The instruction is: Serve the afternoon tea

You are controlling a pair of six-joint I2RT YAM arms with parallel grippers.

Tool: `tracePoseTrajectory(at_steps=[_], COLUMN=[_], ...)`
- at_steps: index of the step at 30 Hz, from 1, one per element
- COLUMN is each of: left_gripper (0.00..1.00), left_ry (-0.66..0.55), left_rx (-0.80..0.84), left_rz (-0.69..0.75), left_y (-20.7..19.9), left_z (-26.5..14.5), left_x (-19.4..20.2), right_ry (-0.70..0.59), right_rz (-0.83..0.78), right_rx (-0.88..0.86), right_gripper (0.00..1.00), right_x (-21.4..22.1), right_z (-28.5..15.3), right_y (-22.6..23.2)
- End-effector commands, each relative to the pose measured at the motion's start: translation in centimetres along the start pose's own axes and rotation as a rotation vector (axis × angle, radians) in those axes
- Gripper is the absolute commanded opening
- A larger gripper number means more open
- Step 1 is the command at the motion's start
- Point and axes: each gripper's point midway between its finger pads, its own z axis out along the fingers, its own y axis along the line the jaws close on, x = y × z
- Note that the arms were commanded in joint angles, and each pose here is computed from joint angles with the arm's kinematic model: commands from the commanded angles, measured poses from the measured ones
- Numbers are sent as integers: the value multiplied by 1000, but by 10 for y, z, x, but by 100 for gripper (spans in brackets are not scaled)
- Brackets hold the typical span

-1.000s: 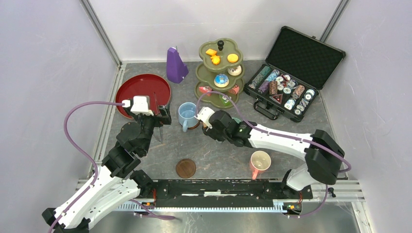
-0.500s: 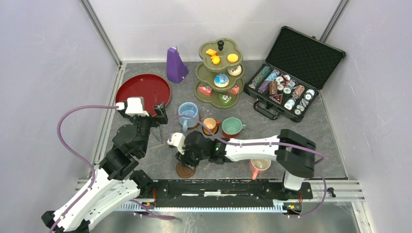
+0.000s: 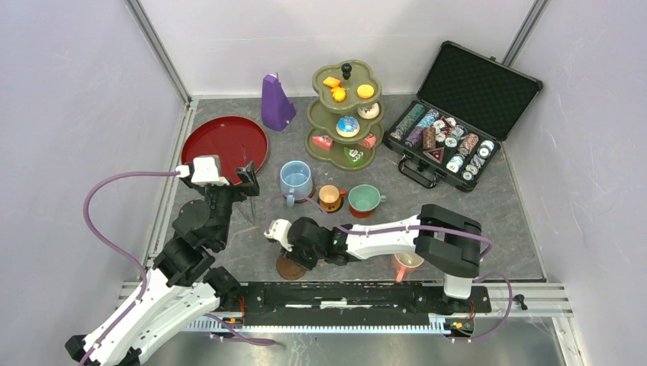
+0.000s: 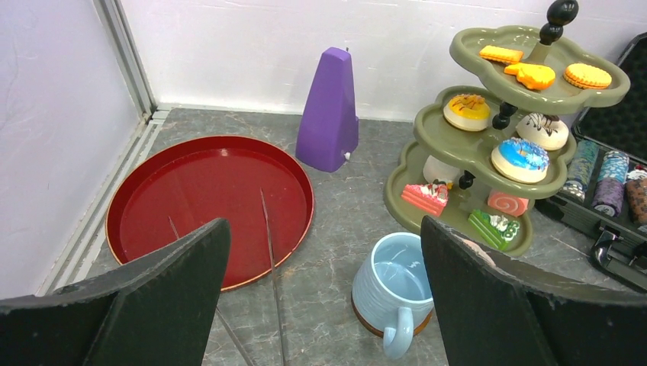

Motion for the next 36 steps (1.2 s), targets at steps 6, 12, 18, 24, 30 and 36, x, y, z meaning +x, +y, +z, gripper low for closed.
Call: tracePoseTrajectory(at_steps=[6, 12, 18, 24, 30, 36], left_gripper=[100, 100, 100, 100, 100, 100], left_ry=[-27, -26, -26, -23, -24, -23], left_rx=[-19, -19, -13, -8, -4, 3], left_rz=[-29, -28, -32, -31, -34, -37], left_y=[2, 1, 0, -1, -1, -3], left_z=[2, 3, 2, 3, 2, 3], left_x=[-7, -7, -7, -6, -6, -6], right_ry=[133, 197, 252, 303, 322, 322], right_rz=[78, 187, 277, 381, 493, 598], right_rx=[225, 420, 549, 655, 755, 869], right_gripper=[28, 28, 28, 27, 25, 25], right_x=[75, 121, 164, 196, 207, 218], right_z=[-21, -71, -116, -150, -175, -198], right_y=[-49, -96, -121, -142, -154, -174])
